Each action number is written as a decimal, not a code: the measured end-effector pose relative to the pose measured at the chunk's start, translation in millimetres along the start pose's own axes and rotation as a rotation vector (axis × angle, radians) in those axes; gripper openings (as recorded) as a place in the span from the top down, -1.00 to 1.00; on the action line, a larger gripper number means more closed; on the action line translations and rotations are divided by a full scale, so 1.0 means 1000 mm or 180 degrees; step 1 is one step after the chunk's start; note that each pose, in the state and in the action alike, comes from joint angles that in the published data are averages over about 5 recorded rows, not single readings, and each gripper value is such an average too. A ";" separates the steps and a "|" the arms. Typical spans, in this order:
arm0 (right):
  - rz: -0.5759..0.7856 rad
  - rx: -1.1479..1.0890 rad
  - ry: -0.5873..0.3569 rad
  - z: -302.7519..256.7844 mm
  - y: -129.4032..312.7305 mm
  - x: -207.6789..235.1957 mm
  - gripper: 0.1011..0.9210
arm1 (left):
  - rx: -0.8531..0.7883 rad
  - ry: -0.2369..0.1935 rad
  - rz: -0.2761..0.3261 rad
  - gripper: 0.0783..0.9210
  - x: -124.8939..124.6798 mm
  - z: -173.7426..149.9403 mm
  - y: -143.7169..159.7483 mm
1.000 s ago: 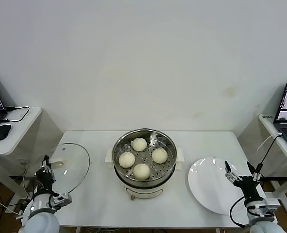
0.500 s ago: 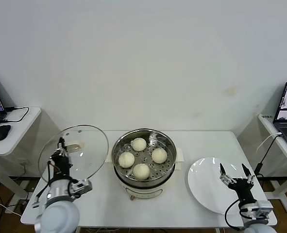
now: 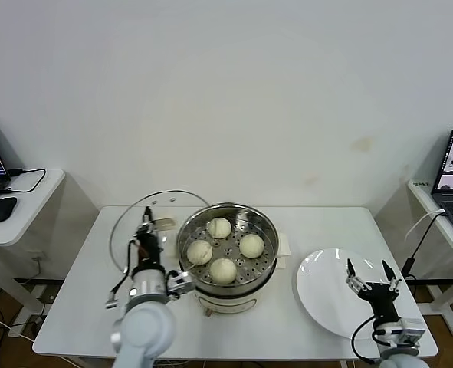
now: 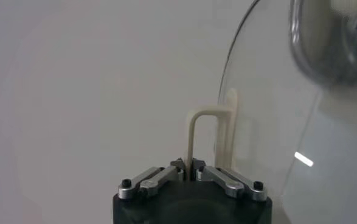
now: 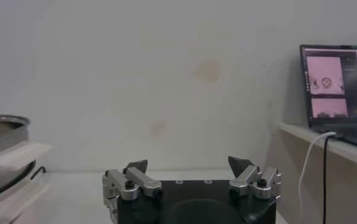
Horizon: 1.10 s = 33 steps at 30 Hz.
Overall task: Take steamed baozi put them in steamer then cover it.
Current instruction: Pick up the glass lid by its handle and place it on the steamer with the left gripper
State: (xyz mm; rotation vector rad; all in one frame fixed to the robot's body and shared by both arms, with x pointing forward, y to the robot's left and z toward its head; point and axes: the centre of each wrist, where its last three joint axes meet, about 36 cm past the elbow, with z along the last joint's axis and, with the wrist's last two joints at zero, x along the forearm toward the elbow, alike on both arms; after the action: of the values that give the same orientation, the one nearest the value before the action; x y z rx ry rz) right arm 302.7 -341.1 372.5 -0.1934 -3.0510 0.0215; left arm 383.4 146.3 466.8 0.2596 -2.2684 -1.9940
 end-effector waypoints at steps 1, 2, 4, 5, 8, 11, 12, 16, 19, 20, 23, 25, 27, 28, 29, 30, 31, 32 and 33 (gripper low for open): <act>0.0016 -0.0003 0.0004 0.001 0.000 0.001 -0.76 | 0.0000 -0.0029 0.0009 0.84 0.000 -0.007 -0.001; 0.0032 -0.0006 0.0010 0.002 0.000 0.002 -0.76 | 0.0002 -0.0060 0.0019 0.84 -0.001 -0.014 -0.003; 0.0060 -0.0008 0.0020 0.004 -0.001 0.003 -0.76 | 0.0009 -0.0123 0.0034 0.84 -0.001 -0.028 -0.005; 0.0072 -0.0007 0.0026 0.005 -0.001 0.004 -0.76 | 0.0011 -0.0155 0.0039 0.84 -0.001 -0.035 -0.006; 0.0104 0.0001 0.0039 0.008 -0.002 0.005 -0.76 | 0.0021 -0.0248 0.0060 0.84 -0.001 -0.055 -0.009; 0.0136 0.0006 0.0041 0.009 -0.003 0.006 -0.76 | 0.0022 -0.0332 0.0089 0.84 0.000 -0.074 -0.013; 0.0148 0.0004 0.0039 0.010 -0.003 0.006 -0.76 | 0.0020 -0.0357 0.0098 0.84 0.000 -0.080 -0.014; 0.0183 0.0001 0.0036 0.011 -0.004 0.007 -0.76 | -0.0004 -0.0444 0.0132 0.84 0.002 -0.099 -0.019; 0.0202 0.0009 0.0039 0.012 -0.004 0.008 -0.76 | -0.0038 -0.0486 0.0172 0.84 0.005 -0.109 -0.025; 0.0207 0.0012 0.0040 0.012 -0.005 0.008 -0.76 | -0.0049 -0.0493 0.0185 0.84 0.006 -0.111 -0.027; 0.0219 0.0015 0.0045 0.013 -0.006 0.009 -0.76 | -0.0072 -0.0503 0.0216 0.84 0.007 -0.116 -0.031; 0.0223 0.0015 0.0044 0.013 -0.006 0.008 -0.76 | -0.0080 -0.0510 0.0236 0.84 0.008 -0.119 -0.033; 0.0226 0.0013 0.0041 0.013 -0.006 0.008 -0.76 | -0.0086 -0.0515 0.0253 0.84 0.008 -0.121 -0.035; 0.0227 0.0013 0.0039 0.013 -0.006 0.007 -0.76 | -0.0089 -0.0515 0.0260 0.84 0.008 -0.122 -0.035; 0.0228 0.0012 0.0037 0.013 -0.006 0.007 -0.76 | -0.0092 -0.0514 0.0266 0.84 0.008 -0.123 -0.035; 0.0229 0.0012 0.0036 0.013 -0.006 0.007 -0.76 | -0.0096 -0.0511 0.0272 0.84 0.007 -0.123 -0.036; 0.0230 0.0011 0.0036 0.013 -0.006 0.006 -0.76 | -0.0100 -0.0508 0.0277 0.84 0.007 -0.124 -0.036; 0.0231 0.0010 0.0036 0.013 -0.005 0.006 -0.76 | -0.0105 -0.0505 0.0282 0.84 0.006 -0.124 -0.037; 0.0231 0.0008 0.0036 0.013 -0.005 0.005 -0.76 | -0.0111 -0.0501 0.0287 0.84 0.005 -0.125 -0.037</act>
State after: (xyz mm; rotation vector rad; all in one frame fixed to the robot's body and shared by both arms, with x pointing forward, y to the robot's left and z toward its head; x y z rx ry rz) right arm 295.7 -345.8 359.9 -0.3030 -3.0312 0.0290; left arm 404.7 19.2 446.2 -0.0032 -2.2879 -2.0729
